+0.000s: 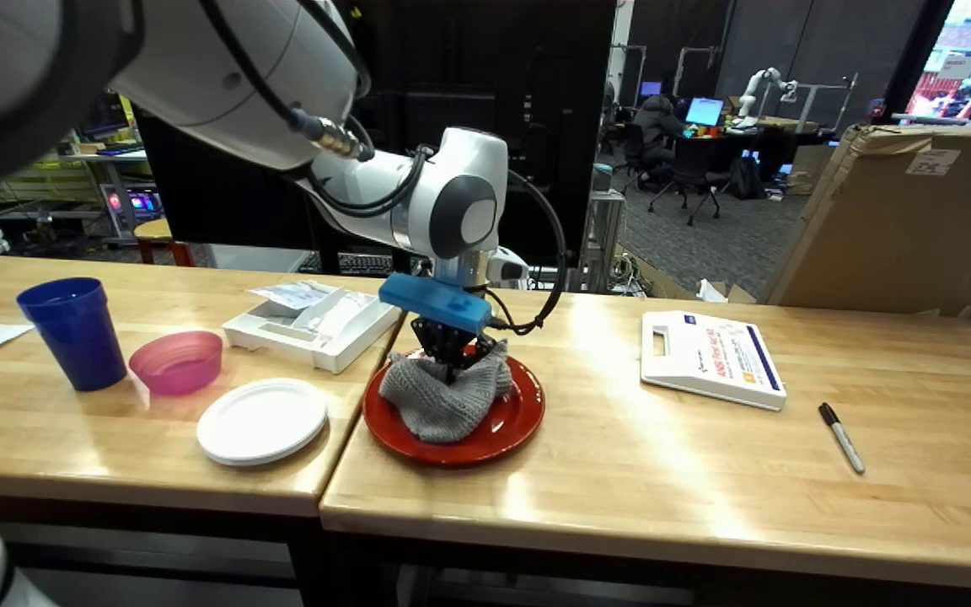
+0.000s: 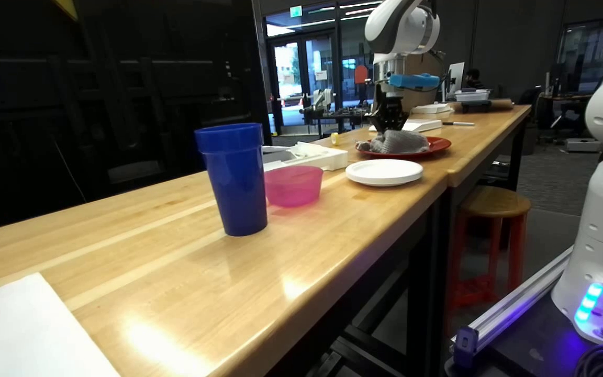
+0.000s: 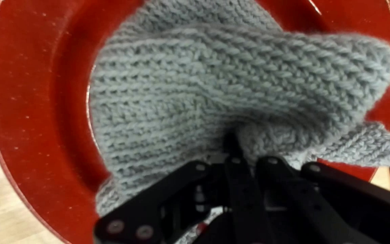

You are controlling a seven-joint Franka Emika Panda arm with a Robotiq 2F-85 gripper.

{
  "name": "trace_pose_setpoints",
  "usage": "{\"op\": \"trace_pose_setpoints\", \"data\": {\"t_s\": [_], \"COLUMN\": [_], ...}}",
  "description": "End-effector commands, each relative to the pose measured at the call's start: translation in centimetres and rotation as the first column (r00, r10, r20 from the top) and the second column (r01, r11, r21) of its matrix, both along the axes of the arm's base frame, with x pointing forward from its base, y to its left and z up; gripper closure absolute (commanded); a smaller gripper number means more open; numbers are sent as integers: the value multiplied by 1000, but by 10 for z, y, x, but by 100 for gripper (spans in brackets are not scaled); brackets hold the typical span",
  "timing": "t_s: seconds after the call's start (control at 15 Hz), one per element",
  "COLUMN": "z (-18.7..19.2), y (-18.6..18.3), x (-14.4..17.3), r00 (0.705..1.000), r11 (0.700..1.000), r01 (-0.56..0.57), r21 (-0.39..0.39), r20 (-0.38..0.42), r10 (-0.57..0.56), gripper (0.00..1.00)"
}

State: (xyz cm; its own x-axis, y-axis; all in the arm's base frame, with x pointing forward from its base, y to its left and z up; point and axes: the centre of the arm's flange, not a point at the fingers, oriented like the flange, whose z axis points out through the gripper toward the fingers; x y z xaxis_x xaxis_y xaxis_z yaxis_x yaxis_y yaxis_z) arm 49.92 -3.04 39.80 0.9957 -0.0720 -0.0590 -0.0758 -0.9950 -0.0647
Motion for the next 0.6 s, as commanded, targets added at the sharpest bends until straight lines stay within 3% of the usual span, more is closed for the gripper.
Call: {"op": "trace_pose_setpoints", "data": {"t_s": [0.0,0.53], "z": [26,75], "y": [3,-2], "x": [-21,-37], "r00": [1000,996], "r11": [1000,998], "r01": [-25,-7], "r21": [-12,-58], "r20": [4,90], "r10": [25,12], "gripper": [99,99]}}
